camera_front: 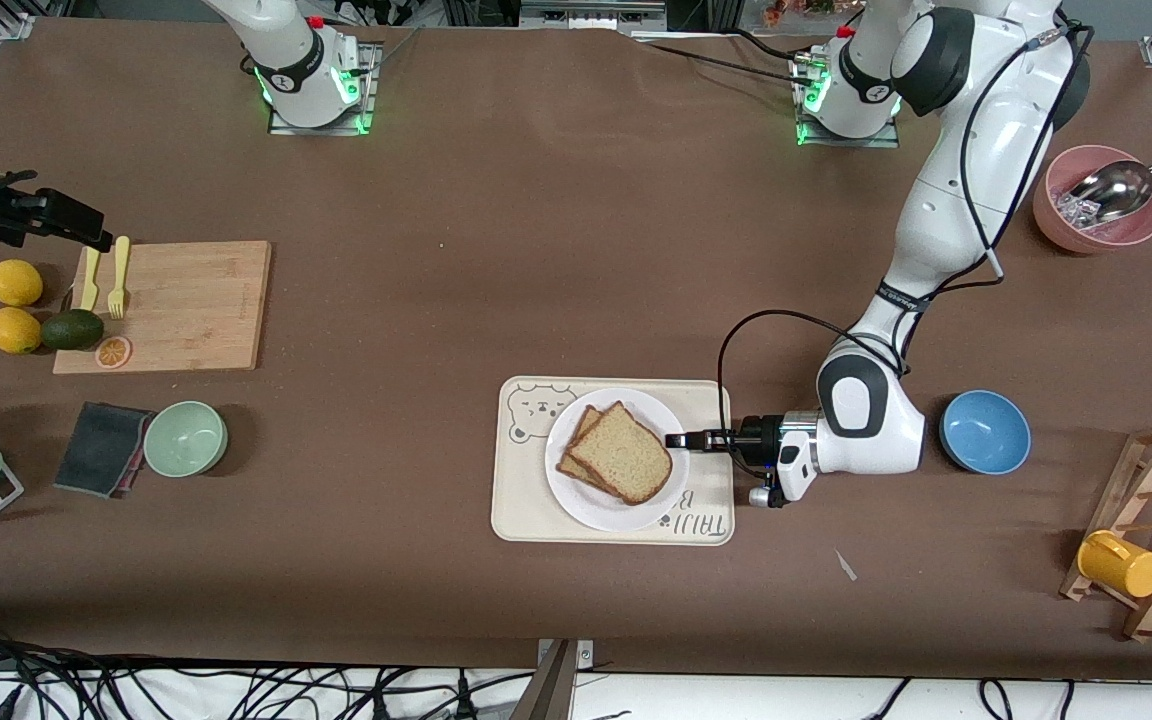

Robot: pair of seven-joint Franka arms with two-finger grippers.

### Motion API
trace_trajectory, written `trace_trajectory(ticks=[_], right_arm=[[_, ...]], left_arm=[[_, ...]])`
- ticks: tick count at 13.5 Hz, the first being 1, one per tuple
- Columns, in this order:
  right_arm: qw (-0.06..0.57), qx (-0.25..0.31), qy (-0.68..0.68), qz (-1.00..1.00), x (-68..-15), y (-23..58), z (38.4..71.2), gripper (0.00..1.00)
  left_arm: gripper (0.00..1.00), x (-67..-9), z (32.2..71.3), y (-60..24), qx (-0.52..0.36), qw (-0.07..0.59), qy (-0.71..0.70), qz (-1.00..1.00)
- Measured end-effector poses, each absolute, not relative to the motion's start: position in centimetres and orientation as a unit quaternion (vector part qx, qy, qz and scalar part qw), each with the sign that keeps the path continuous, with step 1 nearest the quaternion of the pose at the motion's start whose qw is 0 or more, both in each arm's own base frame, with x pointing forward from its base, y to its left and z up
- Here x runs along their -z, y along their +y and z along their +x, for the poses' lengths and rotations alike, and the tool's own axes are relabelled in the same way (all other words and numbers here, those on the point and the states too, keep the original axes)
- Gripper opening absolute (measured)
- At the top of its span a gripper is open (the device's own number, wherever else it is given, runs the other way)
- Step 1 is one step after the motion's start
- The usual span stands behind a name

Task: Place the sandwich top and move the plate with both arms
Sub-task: 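Release the plate and raise the left gripper away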

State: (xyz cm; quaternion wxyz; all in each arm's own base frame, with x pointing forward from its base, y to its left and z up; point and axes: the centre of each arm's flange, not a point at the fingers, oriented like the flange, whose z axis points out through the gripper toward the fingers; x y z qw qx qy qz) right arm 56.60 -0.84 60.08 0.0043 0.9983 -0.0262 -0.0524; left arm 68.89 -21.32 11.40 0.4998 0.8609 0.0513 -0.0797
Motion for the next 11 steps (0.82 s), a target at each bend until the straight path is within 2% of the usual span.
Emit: trace_trajectory(ticks=[3,9,10,11], right_arm=[[0.004,0.052,-0.026,0.998,-60.1,-0.9,56.6,1.00],[0.004,0.047,-0.028,0.998,-60.2,-1.0,56.7,1.00],[0.004,0.045,-0.028,0.999,-60.2,-1.0,56.8,1.00],[0.004,0.043,-0.028,0.999,-60.2,-1.0,56.8,1.00]], left_arm=[[0.30,-11.5,69.1,-21.2,0.078,0.500,0.051,0.861],[0.94,-13.5,70.6,-19.6,0.060,0.496,0.038,0.865],[1.00,-13.8,70.7,-19.1,0.058,0.489,0.031,0.870],[1.00,-14.0,70.9,-18.4,0.055,0.480,0.025,0.875]])
